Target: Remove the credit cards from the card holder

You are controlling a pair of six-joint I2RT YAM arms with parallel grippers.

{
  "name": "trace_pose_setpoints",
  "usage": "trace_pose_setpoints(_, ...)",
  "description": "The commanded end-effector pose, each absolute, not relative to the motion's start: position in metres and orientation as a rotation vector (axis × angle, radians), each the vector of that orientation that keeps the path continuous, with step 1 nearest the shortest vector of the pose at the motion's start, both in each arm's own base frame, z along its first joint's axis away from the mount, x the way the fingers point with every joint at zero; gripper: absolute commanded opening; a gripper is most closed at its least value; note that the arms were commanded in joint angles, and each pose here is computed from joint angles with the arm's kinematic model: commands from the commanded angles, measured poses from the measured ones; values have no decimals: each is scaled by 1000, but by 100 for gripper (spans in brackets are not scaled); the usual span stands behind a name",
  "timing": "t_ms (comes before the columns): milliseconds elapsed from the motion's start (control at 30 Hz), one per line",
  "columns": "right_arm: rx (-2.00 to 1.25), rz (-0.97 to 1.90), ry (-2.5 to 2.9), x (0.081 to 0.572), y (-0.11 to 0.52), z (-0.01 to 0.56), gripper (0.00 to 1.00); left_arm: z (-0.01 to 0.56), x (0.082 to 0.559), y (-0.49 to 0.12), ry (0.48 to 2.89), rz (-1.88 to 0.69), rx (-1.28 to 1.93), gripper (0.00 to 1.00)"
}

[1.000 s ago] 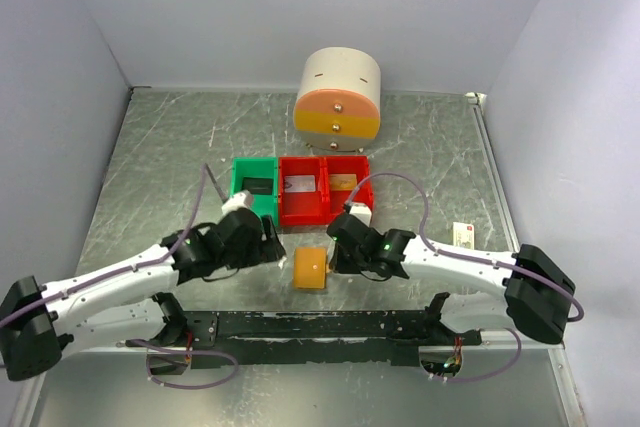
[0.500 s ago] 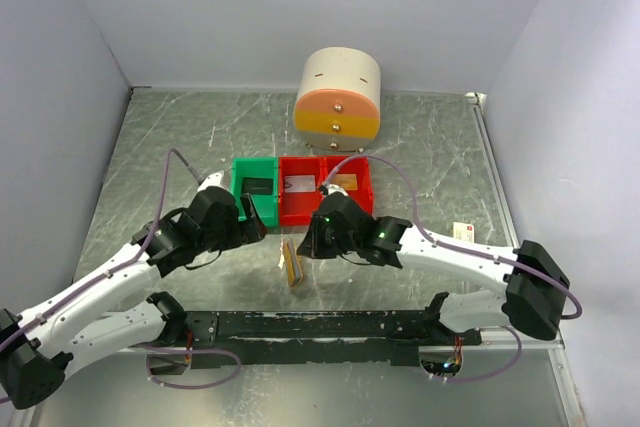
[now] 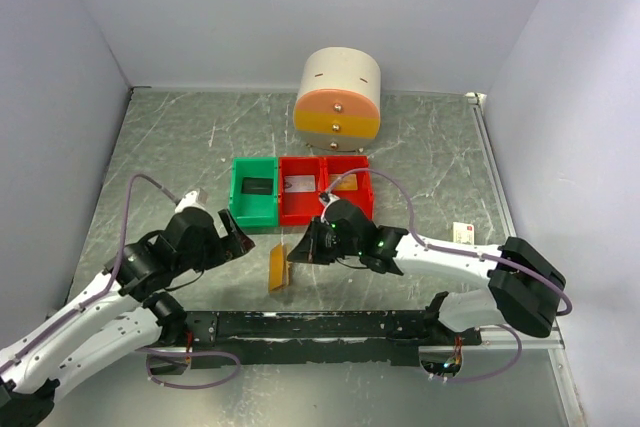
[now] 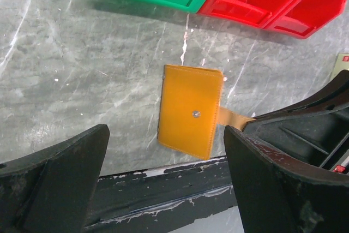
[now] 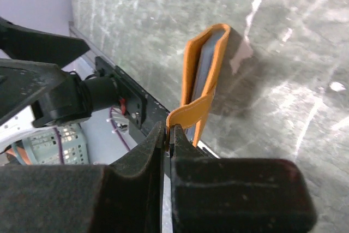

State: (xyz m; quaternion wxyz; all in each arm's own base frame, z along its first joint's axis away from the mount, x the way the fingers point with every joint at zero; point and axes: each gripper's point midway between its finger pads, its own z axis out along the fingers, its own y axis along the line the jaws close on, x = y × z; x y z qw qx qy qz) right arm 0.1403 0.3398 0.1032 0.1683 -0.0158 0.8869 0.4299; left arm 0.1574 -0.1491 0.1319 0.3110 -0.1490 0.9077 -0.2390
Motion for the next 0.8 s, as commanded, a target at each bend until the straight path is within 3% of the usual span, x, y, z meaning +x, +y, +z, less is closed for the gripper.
trace_pose_setpoints(0,-91,1361,2406,150,362,149,0,135,154,-147,2385,-669,-445,98)
trace_pose_setpoints(167,-56,1344,2388,156,362,157,0,139,154,-148,2391,-663,-438,98)
trace_pose_setpoints(300,-11,1538,2306,151,373,173,0,137,154,-146,2400,-637,-426,98)
trace_pose_setpoints(600,-40,1642,2352,138,391,164,0,126,150,-157,2417,-712,-408,98)
trace_pose_setpoints(767,65,1489,2388,148,359,137,0,132,151,-177,2392,-851,-352,98)
